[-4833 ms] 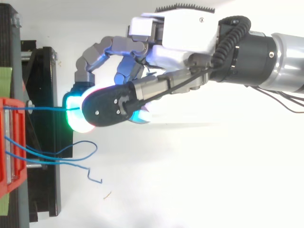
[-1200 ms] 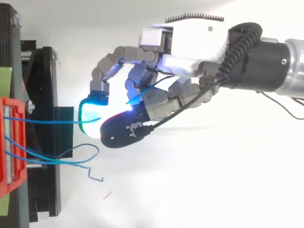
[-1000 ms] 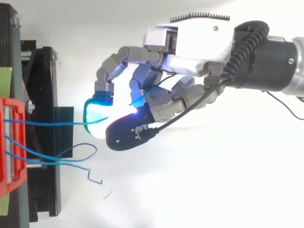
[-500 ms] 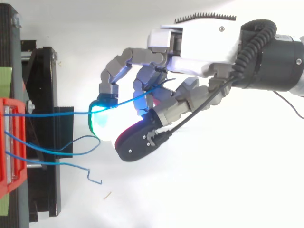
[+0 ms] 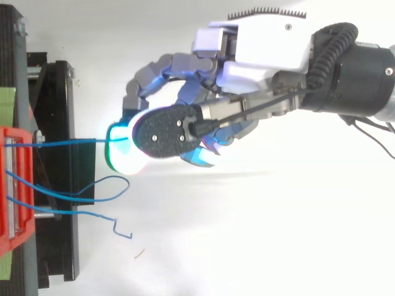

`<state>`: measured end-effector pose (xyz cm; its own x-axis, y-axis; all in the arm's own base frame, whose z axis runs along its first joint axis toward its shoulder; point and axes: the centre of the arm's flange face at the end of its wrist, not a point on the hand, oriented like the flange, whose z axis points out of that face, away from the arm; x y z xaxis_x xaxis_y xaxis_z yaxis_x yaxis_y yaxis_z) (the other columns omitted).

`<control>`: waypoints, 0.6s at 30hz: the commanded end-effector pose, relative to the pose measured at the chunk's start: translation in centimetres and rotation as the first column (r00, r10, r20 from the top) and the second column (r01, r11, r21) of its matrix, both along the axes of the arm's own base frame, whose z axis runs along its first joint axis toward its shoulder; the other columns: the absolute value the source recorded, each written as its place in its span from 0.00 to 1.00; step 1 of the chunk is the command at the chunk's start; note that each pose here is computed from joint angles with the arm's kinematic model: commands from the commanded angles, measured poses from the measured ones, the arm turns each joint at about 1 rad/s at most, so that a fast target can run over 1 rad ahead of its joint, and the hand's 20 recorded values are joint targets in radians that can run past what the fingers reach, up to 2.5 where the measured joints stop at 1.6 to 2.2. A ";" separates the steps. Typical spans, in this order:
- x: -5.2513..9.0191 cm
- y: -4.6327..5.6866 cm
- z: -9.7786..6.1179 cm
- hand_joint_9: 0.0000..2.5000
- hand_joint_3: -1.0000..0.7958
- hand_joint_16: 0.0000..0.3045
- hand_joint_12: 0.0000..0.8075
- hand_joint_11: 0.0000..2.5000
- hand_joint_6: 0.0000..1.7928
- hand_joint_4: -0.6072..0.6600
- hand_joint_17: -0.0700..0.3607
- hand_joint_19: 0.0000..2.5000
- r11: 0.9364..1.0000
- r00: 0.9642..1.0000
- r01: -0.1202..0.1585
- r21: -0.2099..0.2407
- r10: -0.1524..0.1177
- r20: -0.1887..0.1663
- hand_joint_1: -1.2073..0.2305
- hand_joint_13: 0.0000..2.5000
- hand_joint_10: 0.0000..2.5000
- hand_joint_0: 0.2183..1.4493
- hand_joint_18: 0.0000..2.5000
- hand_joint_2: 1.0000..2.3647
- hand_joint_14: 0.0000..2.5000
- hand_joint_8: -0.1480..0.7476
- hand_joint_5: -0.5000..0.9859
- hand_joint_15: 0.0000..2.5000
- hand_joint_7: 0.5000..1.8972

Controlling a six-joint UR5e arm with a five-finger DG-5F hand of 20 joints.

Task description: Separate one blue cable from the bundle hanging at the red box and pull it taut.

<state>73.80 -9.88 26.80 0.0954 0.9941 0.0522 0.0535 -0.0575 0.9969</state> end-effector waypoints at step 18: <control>-0.1 -0.9 -1.2 0.44 0.42 0.17 0.46 0.50 0.41 0.65 0.43 0.43 0.996 0.996 0.073 0.042 -0.076 0.054 0.40 0.53 0.24 0.34 0.52 0.01 0.59 0.57 0.23 0.47 0.27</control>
<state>73.82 -10.72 25.93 0.1636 0.9810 0.1044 -0.0143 -0.1034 0.9945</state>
